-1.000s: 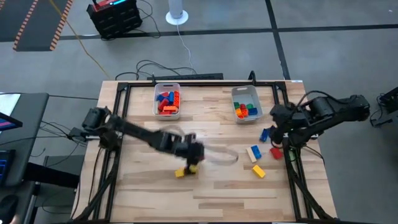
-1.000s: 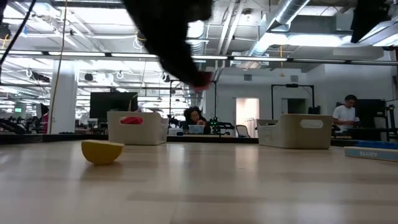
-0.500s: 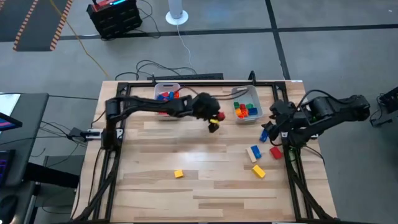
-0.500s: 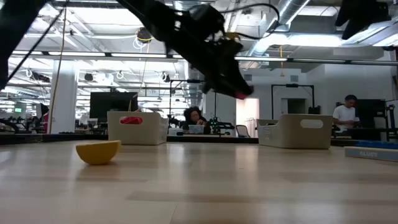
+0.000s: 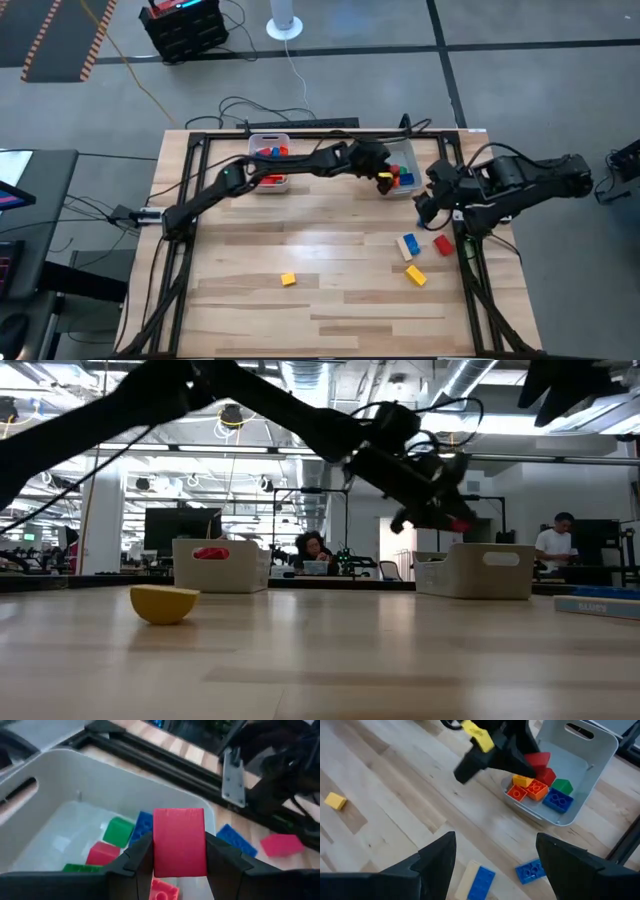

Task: Sort blocks by size
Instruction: Put the red triangle wooden block into the gray bin, then put the yellow semicircle wooden block into the gray bin

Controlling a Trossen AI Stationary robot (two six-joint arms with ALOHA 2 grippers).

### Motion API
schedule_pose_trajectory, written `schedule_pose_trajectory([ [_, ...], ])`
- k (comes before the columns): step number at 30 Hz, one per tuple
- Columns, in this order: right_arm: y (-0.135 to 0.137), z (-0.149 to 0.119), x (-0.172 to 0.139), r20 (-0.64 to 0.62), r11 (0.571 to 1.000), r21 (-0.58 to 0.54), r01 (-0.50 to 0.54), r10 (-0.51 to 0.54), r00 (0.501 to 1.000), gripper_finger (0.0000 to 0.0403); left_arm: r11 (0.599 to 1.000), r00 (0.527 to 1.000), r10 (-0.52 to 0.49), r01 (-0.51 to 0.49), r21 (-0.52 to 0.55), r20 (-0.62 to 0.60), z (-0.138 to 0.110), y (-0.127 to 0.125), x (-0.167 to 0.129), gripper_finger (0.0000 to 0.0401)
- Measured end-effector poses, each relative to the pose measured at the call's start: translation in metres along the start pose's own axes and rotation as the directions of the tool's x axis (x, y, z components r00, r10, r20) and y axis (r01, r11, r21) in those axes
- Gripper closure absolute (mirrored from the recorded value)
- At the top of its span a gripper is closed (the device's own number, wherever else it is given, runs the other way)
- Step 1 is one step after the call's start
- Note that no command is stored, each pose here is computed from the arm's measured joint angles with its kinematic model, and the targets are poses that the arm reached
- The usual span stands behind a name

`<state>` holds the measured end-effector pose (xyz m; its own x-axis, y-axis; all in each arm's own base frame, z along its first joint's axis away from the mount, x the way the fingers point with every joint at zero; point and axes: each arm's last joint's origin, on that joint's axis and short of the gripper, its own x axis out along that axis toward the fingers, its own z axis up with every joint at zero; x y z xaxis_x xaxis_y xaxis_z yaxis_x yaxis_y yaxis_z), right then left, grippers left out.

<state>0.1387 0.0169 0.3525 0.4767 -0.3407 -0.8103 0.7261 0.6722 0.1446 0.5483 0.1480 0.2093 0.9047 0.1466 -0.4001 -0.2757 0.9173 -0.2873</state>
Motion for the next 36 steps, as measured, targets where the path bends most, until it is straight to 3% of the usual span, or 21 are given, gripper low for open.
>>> schedule_pose_trajectory([
  [5, 0.000, 0.001, 0.000, 0.001, 1.000, 0.023, 0.004, -0.004, 1.000, 0.0101, 0.999, 0.997, 0.015, -0.017, -0.027, -0.074, -0.004, 0.004, 0.013, 0.0243],
  [9, 0.000, 0.001, 0.000, 0.001, 1.000, 0.025, 0.003, -0.003, 1.000, 0.0101, 1.000, 0.994, 0.003, -0.004, -0.004, -0.107, 0.001, 0.008, 0.007, 0.0200],
  [14, 0.000, 0.001, 0.000, 0.001, 1.000, 0.024, 0.003, -0.003, 1.000, 0.0101, 0.999, 0.975, 0.007, 0.005, 0.054, -0.221, 0.012, 0.011, -0.015, 0.0148],
  [18, 0.001, -0.001, 0.000, -0.002, 1.000, -0.003, -0.005, 0.005, 1.000, 0.0101, 0.987, 0.939, 0.011, 0.046, 0.155, -0.345, 0.026, -0.013, -0.050, 0.0147],
  [22, 0.004, -0.005, -0.002, -0.039, 0.998, -0.040, -0.049, 0.048, 0.998, 0.0101, 0.957, 0.855, 0.081, 0.078, 0.281, -0.513, 0.016, -0.050, -0.079, 0.0170],
  [25, 0.012, -0.009, -0.005, -0.155, 0.981, -0.056, -0.187, 0.177, 0.972, 0.0101, 0.941, 0.774, 0.090, 0.140, 0.308, -0.626, 0.002, -0.073, -0.092, 0.0191],
  [33, 0.025, -0.027, -0.014, -0.248, 0.948, -0.102, -0.300, 0.268, 0.931, 0.0101, 0.910, 0.566, 0.035, 0.322, 0.260, -0.823, -0.047, -0.128, -0.125, 0.0226],
  [36, 0.034, -0.031, -0.020, -0.280, 0.905, -0.105, -0.412, 0.371, 0.886, 0.0101, 0.906, 0.530, 0.022, 0.348, 0.242, -0.848, -0.069, -0.144, -0.148, 0.0231],
])
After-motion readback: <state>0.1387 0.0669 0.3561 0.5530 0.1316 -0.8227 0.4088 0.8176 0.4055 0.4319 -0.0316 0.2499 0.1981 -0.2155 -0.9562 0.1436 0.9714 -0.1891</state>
